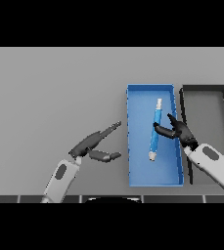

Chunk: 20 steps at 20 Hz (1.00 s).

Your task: Pick up the blue pipe and place it into the blue bin.

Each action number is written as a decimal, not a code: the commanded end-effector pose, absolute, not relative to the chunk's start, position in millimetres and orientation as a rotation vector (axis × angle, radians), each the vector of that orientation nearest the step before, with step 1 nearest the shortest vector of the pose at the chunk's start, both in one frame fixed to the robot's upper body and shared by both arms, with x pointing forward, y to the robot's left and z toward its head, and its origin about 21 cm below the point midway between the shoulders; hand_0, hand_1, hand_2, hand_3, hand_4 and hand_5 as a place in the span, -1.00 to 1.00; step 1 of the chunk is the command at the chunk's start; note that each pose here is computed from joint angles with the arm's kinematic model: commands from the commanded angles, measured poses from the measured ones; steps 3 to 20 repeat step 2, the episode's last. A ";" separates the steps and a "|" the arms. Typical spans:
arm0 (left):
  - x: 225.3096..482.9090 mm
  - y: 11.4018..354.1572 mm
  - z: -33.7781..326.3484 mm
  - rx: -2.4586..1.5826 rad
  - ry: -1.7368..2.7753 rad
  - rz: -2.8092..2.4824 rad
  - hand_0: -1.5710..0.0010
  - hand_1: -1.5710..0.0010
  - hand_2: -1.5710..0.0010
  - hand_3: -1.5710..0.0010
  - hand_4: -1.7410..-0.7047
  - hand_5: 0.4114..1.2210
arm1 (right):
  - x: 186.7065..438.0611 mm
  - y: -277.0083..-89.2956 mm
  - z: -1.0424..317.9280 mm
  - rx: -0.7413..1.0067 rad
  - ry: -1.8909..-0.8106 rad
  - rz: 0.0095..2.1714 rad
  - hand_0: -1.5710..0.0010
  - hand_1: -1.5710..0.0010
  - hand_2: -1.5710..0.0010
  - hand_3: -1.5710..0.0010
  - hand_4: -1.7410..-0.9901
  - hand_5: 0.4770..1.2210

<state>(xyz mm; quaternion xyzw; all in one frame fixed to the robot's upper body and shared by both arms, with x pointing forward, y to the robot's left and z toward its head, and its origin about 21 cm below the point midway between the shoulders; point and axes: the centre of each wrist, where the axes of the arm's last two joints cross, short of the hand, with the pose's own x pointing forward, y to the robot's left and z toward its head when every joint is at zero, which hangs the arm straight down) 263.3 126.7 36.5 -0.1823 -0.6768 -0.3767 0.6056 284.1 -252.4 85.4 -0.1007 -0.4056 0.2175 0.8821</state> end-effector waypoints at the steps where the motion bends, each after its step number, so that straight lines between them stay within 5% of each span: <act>1: 263.3 129.2 36.0 -0.423 -1.570 -0.866 1.00 1.00 1.00 1.00 0.57 -0.79 | 282.4 -250.1 88.2 -0.207 -0.850 0.456 0.98 0.98 0.98 0.99 0.75 -0.37; 20: 263.1 128.7 35.1 -0.425 -1.567 -0.872 1.00 1.00 1.00 1.00 0.57 -0.79 | 281.6 -245.7 88.1 -0.200 -0.851 0.459 0.98 0.98 0.98 0.99 0.75 -0.36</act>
